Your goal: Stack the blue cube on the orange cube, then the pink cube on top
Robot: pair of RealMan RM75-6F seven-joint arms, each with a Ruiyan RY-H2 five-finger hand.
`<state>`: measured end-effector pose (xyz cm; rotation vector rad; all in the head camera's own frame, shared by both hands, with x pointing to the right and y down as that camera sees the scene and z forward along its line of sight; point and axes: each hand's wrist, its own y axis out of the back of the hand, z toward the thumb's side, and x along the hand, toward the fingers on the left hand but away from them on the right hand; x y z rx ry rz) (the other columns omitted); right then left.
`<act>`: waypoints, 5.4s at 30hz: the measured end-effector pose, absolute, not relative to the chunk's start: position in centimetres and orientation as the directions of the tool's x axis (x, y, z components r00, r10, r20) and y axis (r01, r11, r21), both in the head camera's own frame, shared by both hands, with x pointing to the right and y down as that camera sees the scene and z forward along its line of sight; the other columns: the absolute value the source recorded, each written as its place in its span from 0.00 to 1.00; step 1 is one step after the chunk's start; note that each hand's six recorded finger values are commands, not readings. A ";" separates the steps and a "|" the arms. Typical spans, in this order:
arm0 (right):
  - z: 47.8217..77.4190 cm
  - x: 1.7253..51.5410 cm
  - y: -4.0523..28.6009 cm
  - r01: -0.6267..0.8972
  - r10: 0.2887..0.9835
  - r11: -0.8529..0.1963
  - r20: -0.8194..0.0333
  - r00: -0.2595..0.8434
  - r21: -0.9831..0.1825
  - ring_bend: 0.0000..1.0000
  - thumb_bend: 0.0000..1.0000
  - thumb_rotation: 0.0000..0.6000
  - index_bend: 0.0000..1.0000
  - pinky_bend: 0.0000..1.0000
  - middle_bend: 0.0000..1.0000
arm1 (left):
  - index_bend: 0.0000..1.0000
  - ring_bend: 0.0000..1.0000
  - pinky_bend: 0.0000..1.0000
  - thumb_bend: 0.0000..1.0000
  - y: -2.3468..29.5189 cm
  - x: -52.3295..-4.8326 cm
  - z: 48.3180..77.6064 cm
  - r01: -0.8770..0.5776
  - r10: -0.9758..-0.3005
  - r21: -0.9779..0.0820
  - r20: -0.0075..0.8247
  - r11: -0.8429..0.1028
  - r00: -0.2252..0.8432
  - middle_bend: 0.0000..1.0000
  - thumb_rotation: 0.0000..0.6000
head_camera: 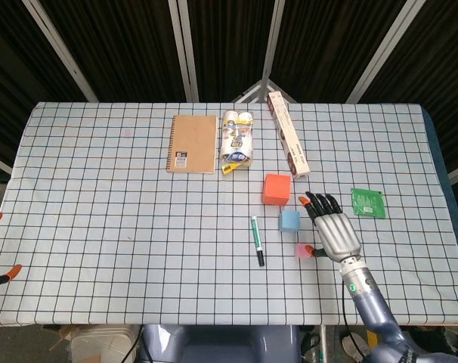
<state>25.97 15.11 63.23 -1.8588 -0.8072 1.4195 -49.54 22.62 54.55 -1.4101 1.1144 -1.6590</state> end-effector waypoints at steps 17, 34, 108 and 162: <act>68.0 24.7 13.2 0.068 0.759 -0.647 -0.633 0.153 -0.759 0.00 0.24 1.00 0.29 0.00 0.00 | 0.08 0.00 0.00 0.13 22.3 -50.1 54.6 -0.032 -0.894 -0.916 0.398 -0.400 -0.206 0.00 1.00; 69.9 24.4 13.0 0.081 0.753 -0.655 -0.639 0.160 -0.751 0.00 0.24 1.00 0.35 0.00 0.00 | 0.08 0.00 0.00 0.13 22.2 -50.0 55.0 -0.018 -0.888 -0.913 0.401 -0.407 -0.225 0.00 1.00; 66.6 15.5 1.4 -0.118 0.777 -0.611 -0.621 0.103 -0.783 0.00 0.39 1.00 0.47 0.00 0.00 | 0.08 0.00 0.00 0.13 21.5 -51.2 55.2 -0.035 -0.874 -0.911 0.406 -0.412 -0.267 0.00 1.00; 65.9 17.0 1.7 -0.122 0.772 -0.623 -0.633 0.058 -0.772 0.00 0.39 1.00 0.47 0.00 0.00 | 0.08 0.00 0.00 0.13 21.6 -51.3 55.2 -0.038 -0.874 -0.910 0.408 -0.414 -0.264 0.00 1.00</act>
